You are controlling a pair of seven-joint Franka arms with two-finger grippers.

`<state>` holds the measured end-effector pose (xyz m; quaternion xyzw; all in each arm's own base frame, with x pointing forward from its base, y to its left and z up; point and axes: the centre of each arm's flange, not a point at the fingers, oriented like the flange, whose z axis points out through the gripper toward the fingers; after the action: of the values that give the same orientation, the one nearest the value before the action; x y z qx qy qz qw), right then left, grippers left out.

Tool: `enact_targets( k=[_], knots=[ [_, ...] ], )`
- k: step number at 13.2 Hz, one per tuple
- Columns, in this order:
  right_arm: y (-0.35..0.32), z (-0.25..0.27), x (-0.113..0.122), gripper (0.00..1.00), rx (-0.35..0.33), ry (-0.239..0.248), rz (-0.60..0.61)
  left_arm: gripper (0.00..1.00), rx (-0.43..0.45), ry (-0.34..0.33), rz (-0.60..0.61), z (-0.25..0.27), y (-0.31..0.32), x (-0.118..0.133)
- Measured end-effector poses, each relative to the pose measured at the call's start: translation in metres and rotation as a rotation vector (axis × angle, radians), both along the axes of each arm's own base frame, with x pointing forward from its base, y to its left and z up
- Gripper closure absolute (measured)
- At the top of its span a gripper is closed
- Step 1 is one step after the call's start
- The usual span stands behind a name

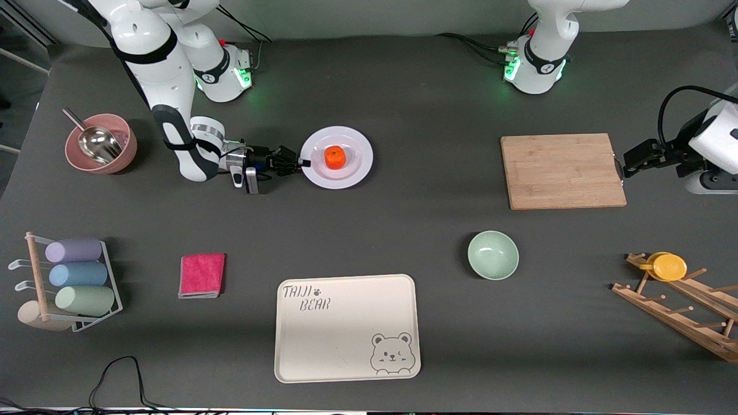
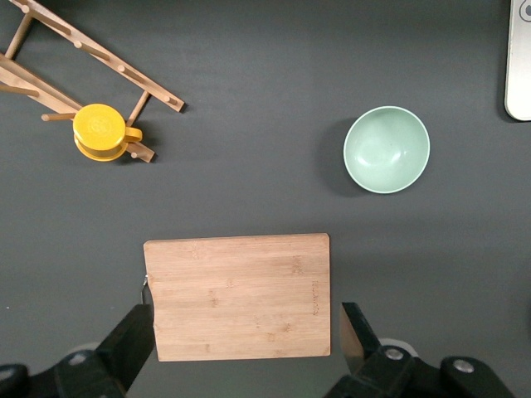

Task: Place orange and plate with both arms
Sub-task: 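Grasp the rim of the white plate with the right gripper, then move the plate with the orange onto the bear tray with the right gripper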

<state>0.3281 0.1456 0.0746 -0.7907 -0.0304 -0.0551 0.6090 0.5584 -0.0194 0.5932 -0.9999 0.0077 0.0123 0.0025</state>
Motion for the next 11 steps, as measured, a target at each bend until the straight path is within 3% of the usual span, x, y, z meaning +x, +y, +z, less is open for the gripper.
enact_targets(
  k=[5,9,11],
  knots=[
    [-0.0005,-0.0011,-0.0002,0.96,0.006,0.017,-0.017,0.00,0.001,0.030,-0.001,-0.0041,-0.0001,-0.0022],
    [0.0033,-0.0047,-0.0048,0.96,0.059,0.154,-0.044,0.00,0.002,0.046,0.003,-0.0058,0.0016,-0.0035],
    [0.0040,-0.0044,-0.0032,0.96,0.064,0.187,-0.052,0.00,0.002,0.054,0.003,-0.0065,0.0021,-0.0045]
  ],
)
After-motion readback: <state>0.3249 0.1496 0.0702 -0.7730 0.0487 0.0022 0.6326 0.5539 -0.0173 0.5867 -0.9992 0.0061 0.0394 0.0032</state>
